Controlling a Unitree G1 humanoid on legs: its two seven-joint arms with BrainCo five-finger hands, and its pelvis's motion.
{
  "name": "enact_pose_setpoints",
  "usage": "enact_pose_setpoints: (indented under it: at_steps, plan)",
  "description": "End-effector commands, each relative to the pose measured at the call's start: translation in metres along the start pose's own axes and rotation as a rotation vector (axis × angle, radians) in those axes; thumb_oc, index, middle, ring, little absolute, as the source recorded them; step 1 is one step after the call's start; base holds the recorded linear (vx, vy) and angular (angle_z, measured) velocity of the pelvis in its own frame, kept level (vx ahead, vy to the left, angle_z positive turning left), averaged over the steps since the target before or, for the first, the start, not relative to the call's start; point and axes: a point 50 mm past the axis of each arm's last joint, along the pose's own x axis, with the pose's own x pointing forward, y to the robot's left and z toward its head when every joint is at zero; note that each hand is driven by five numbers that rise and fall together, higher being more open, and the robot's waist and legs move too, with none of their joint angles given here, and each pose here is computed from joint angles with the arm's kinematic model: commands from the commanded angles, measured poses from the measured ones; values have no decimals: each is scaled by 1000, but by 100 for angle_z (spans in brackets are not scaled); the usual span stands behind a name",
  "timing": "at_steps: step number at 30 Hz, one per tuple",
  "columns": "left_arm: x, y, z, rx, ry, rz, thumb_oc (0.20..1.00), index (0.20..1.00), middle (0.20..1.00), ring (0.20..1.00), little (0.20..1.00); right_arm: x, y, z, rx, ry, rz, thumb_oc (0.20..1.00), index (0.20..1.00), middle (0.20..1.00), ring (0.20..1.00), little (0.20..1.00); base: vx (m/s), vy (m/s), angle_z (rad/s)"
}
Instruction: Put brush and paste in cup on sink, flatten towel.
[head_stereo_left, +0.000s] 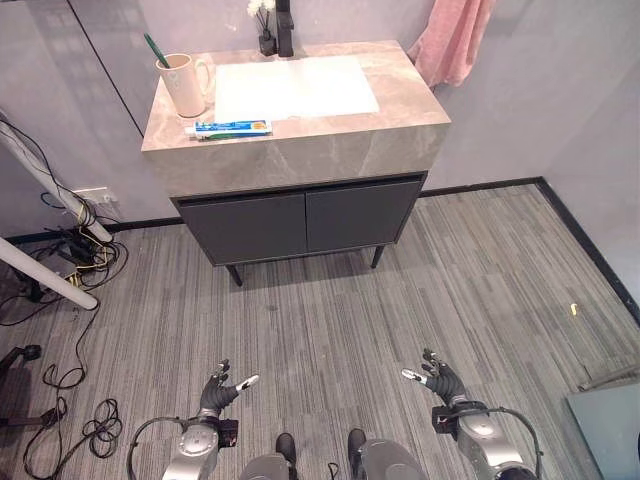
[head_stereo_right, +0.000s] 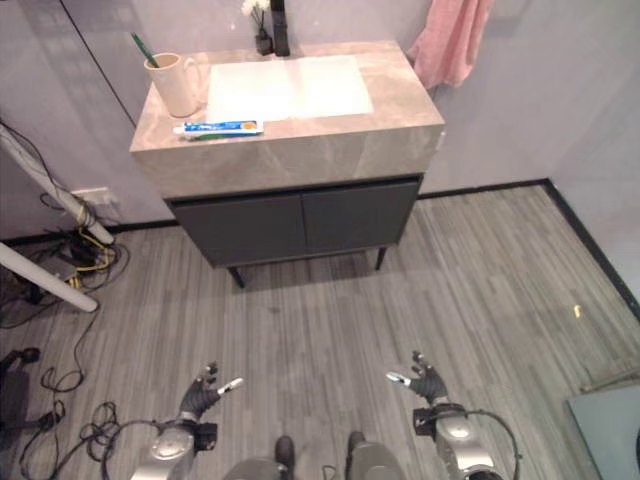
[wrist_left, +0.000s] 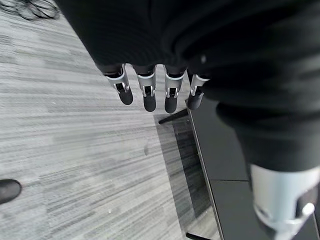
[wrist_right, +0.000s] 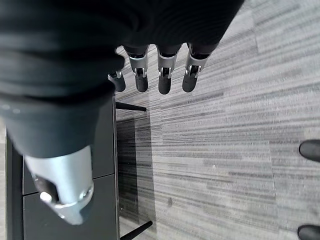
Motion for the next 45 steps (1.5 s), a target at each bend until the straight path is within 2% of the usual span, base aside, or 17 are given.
enact_pose_setpoints:
  at_steps: [1, 6, 14, 22, 29, 45]
  plan:
    - [0, 6, 28, 18, -165, 8, 1000, 1000, 1000, 1000, 1000, 0, 7, 18, 6, -120, 7, 1000, 1000, 1000, 1000, 1000, 5, 8, 5]
    - [1, 9, 31, 8, -175, 26, 1000, 1000, 1000, 1000, 1000, 2, 7, 20, 8, -126, -3, 1000, 1000, 1000, 1000, 1000, 4, 11, 4]
    - [2, 9, 22, -19, -125, 49, 1000, 1000, 1000, 1000, 1000, 3, 13, 19, 184, -116, -10, 1000, 1000, 1000, 1000, 1000, 0, 2, 1]
    - [3, 3, 25, 26, -132, 28, 1000, 1000, 1000, 1000, 1000, 7, 9, 23, 52, -114, -57, 1000, 1000, 1000, 1000, 1000, 28, 65, -8]
    - [1, 4, 27, -6, -146, -3, 1000, 1000, 1000, 1000, 1000, 7, 14, 18, 66, -82, -11, 1000, 1000, 1000, 1000, 1000, 50, 120, -4]
    - [3, 7, 24, 96, -131, -5, 1000, 1000, 1000, 1000, 1000, 8, 25, 14, 89, -60, 5, 1000, 1000, 1000, 1000, 1000, 29, 79, -4]
